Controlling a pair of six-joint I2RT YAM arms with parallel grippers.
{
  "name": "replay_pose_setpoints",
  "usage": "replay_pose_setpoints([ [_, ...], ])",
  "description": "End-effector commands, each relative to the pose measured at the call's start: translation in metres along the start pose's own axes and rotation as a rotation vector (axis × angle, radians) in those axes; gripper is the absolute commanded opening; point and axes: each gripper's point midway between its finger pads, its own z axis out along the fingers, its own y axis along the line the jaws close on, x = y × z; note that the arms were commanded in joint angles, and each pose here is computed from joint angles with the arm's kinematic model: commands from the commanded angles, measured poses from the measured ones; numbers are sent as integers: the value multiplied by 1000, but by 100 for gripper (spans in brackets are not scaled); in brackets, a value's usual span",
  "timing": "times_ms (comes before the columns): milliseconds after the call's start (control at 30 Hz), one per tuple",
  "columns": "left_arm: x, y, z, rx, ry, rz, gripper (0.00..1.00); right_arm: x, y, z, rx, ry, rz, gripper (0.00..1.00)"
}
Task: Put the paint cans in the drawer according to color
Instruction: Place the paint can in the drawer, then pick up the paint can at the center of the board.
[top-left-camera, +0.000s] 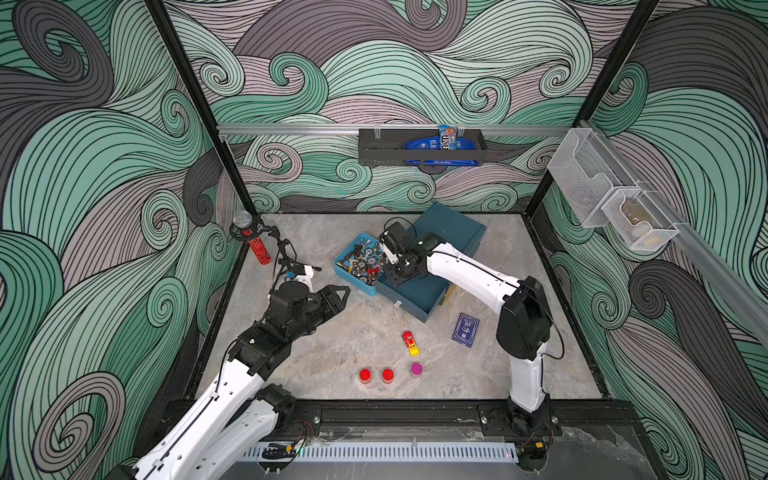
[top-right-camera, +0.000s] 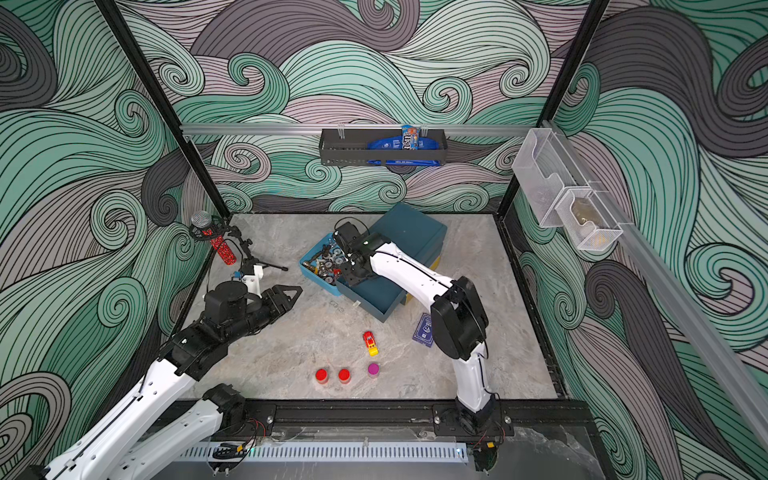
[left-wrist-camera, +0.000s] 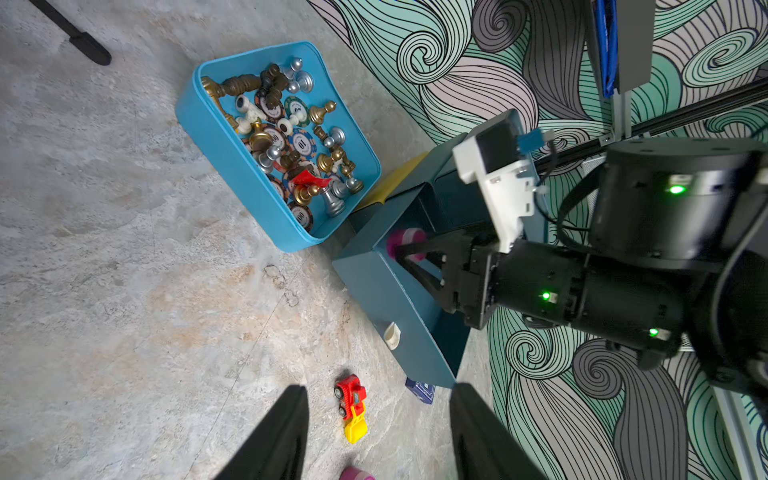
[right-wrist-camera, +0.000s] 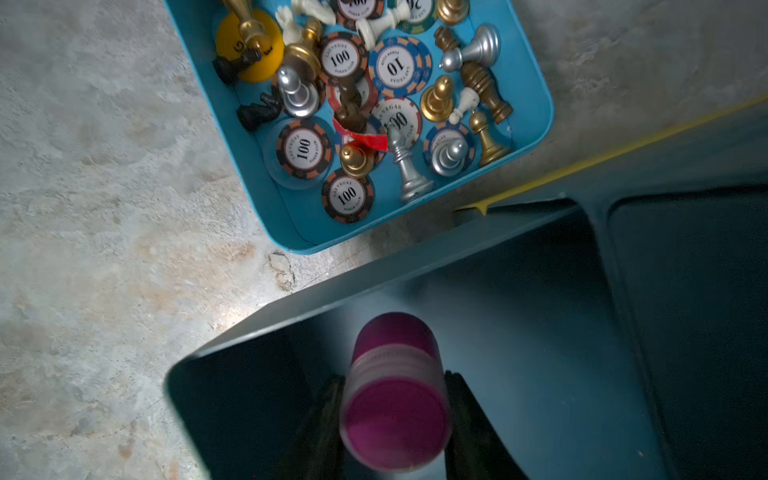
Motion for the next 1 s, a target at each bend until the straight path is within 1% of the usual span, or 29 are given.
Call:
replay_pose_setpoints([
  [0,-13,-20,-6,57,-28,27,57,3,-5,6,18,21,-3,22],
  [33,-13,-21,-7,59,-28,28,58,3,-6,10,22,27,-4,25],
  [167,-14,-23,-7,61,-27,37,57,-3,-8,15,28,23,-4,46],
  [200,-14,-23,-7,60,-27,39,57,-5,-8,14,28,20,-3,49],
  [267,-15,-24,-7,62,-28,41,58,-8,-7,10,27,7,0,52],
  [367,-15,-25,-8,63,-29,46,58,-19,-9,-9,30,-47,10,54],
  [433,-15,-25,-7,63,-27,49,58,-28,-8,-31,35,-103,9,54],
  [500,-16,-26,-7,64,-30,54,58,-33,-3,-62,45,-171,-5,53],
  [567,-16,-26,-7,64,-33,59,58,-23,8,-87,48,-213,-40,53],
  [633,-19,-26,-7,60,-42,63,58,1,29,-102,36,-223,-103,53],
  [667,-19,-25,-8,57,-45,64,58,20,42,-109,22,-226,-140,53],
  [733,-21,-26,-8,58,-52,69,58,61,64,-111,-17,-197,-203,56],
  [800,-22,-28,-8,61,-55,75,58,112,83,-101,-84,-124,-240,60],
  [867,-24,-30,-8,60,-56,83,58,161,92,-87,-137,-27,-247,64],
  [900,-26,-32,-8,60,-58,87,58,184,94,-79,-153,25,-240,68],
  [967,-28,-36,-9,66,-62,96,58,221,93,-63,-179,130,-207,70],
])
